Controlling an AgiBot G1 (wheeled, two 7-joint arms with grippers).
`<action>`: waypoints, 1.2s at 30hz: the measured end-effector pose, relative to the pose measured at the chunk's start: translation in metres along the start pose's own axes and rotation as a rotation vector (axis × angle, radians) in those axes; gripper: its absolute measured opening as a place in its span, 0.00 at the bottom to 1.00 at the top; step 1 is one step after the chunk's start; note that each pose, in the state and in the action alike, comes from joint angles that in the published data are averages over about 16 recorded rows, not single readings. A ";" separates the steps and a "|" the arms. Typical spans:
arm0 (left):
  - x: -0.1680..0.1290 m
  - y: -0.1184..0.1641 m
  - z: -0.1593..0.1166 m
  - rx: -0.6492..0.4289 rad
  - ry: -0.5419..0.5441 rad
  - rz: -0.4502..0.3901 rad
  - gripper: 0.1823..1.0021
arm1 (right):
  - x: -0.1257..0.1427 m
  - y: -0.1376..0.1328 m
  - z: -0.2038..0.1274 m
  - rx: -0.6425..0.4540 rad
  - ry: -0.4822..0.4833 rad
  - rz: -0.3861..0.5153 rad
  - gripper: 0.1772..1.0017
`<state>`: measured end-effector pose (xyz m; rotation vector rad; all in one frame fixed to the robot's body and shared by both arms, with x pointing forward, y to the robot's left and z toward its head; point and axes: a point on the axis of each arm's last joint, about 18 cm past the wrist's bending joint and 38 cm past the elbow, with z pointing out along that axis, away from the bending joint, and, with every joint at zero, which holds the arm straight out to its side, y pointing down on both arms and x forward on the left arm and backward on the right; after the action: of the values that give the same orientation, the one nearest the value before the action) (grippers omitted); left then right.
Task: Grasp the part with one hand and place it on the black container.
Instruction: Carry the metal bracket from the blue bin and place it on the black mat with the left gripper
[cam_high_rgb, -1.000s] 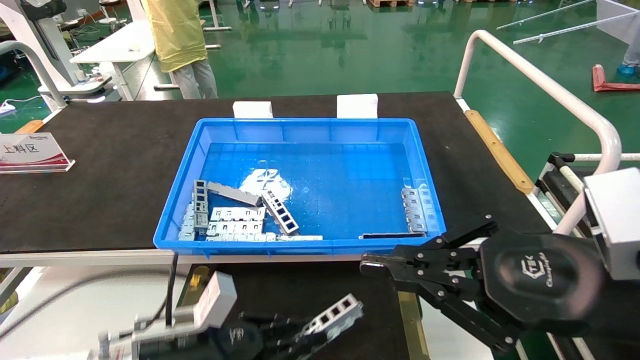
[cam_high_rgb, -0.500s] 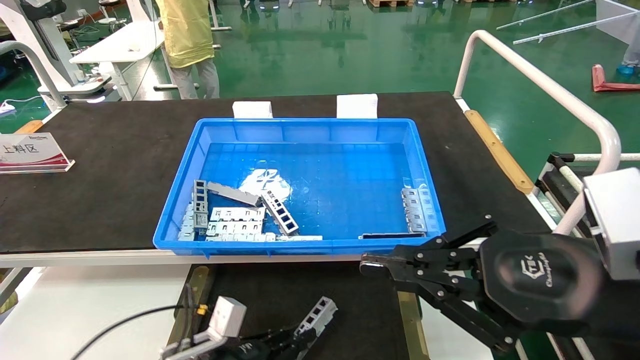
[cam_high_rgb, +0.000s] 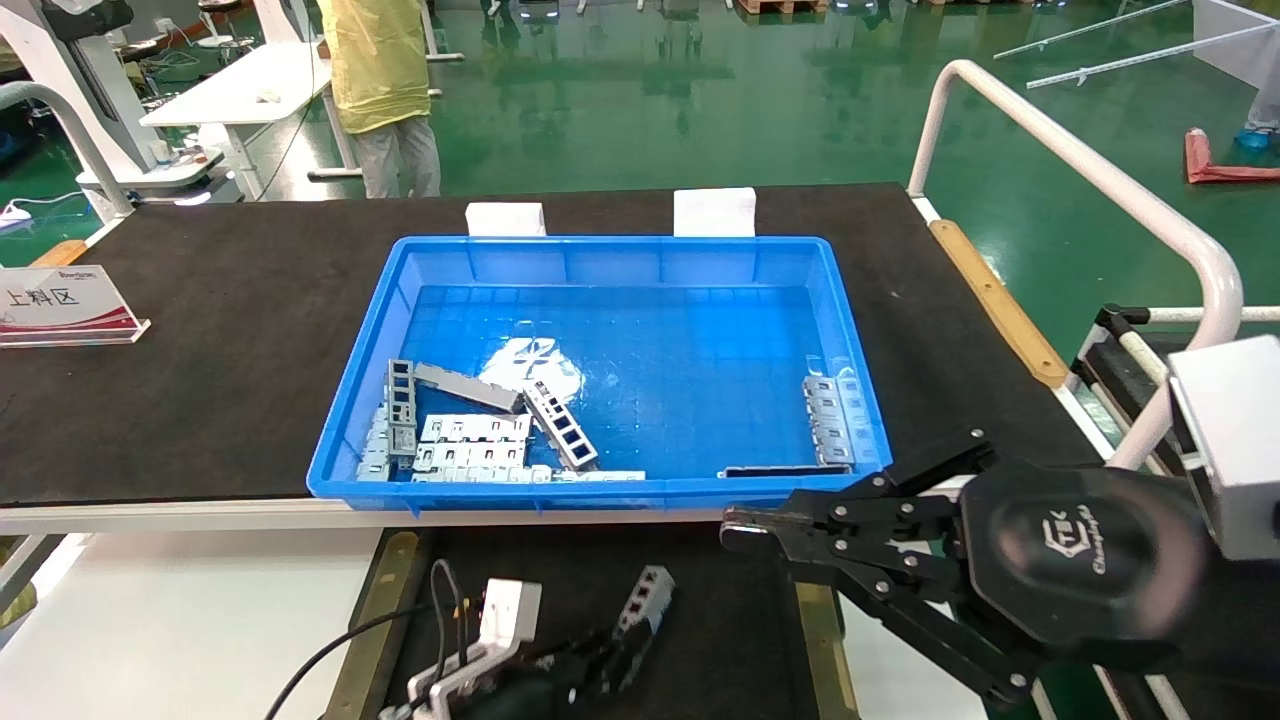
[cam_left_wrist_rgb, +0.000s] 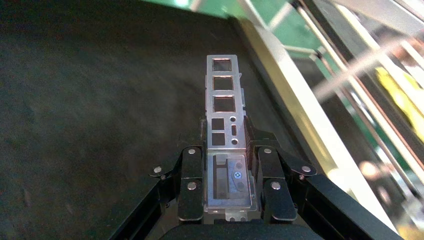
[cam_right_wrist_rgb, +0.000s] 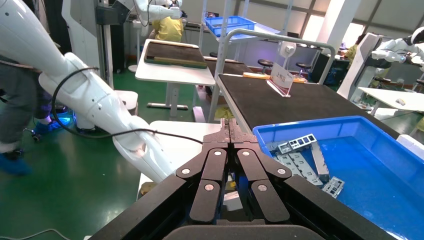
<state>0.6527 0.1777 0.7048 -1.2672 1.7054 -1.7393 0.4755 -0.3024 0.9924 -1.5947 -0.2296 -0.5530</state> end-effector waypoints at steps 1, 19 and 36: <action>0.001 0.000 0.004 0.007 -0.011 -0.008 0.17 | 0.000 0.000 0.000 0.000 0.000 0.000 0.02; -0.002 -0.002 0.049 0.085 -0.179 -0.142 0.17 | 0.000 0.000 0.000 0.000 0.000 0.000 0.02; -0.004 0.010 0.056 0.083 -0.225 -0.207 0.17 | 0.000 0.000 0.000 0.000 0.000 0.000 0.02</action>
<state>0.6965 0.1469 0.6860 -1.5820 1.4036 -1.6846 0.4755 -0.3024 0.9924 -1.5947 -0.2296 -0.5530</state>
